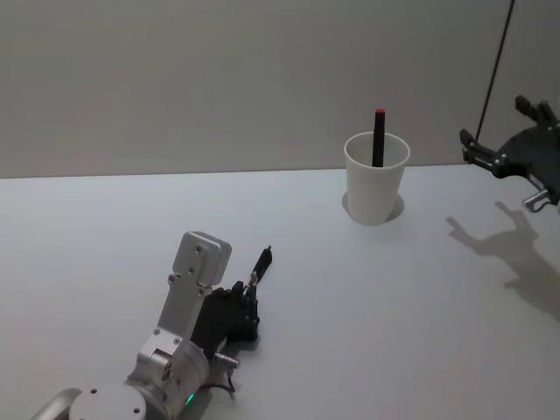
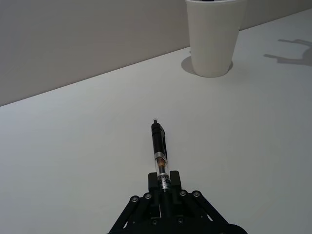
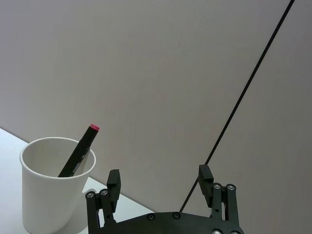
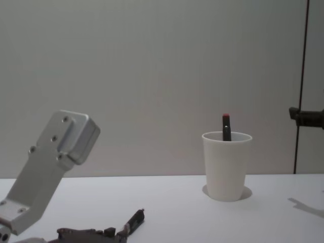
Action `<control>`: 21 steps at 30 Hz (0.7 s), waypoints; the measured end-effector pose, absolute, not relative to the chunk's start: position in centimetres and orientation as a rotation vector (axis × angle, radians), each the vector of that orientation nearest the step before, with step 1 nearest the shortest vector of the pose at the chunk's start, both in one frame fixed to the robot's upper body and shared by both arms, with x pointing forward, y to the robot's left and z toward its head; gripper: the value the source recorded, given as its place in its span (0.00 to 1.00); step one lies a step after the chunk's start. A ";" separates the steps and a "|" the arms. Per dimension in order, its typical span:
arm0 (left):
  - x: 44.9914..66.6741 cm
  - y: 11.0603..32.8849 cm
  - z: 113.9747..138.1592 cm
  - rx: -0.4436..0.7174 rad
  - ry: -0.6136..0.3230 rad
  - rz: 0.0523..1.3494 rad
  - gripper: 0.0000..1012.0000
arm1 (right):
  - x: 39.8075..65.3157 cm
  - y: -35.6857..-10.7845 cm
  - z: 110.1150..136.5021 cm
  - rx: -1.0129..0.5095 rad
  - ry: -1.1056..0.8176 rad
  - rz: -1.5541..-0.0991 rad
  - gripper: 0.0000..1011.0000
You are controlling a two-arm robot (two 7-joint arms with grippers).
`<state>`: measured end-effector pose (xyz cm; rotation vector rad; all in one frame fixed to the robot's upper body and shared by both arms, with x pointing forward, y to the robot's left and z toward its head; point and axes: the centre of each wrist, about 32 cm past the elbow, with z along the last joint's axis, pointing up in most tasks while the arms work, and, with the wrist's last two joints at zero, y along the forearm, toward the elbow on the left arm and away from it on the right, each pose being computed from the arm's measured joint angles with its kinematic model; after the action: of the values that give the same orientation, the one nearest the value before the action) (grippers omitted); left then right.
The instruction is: Place the pen into the pen holder.
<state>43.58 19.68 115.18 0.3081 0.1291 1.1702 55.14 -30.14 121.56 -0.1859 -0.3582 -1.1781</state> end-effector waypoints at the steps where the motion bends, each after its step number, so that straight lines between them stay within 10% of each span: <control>1: 43.6 19.7 115.2 0.308 0.129 1.170 0.14 | 55.1 -30.1 121.6 -0.186 -0.358 -1.178 0.99; 21: 43.6 19.7 115.2 0.308 0.129 1.170 0.14 | 55.1 -30.1 121.6 -0.186 -0.358 -1.178 0.99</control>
<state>43.58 19.68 115.18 0.3080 0.1291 1.1701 55.14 -30.14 121.56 -0.1859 -0.3582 -1.1781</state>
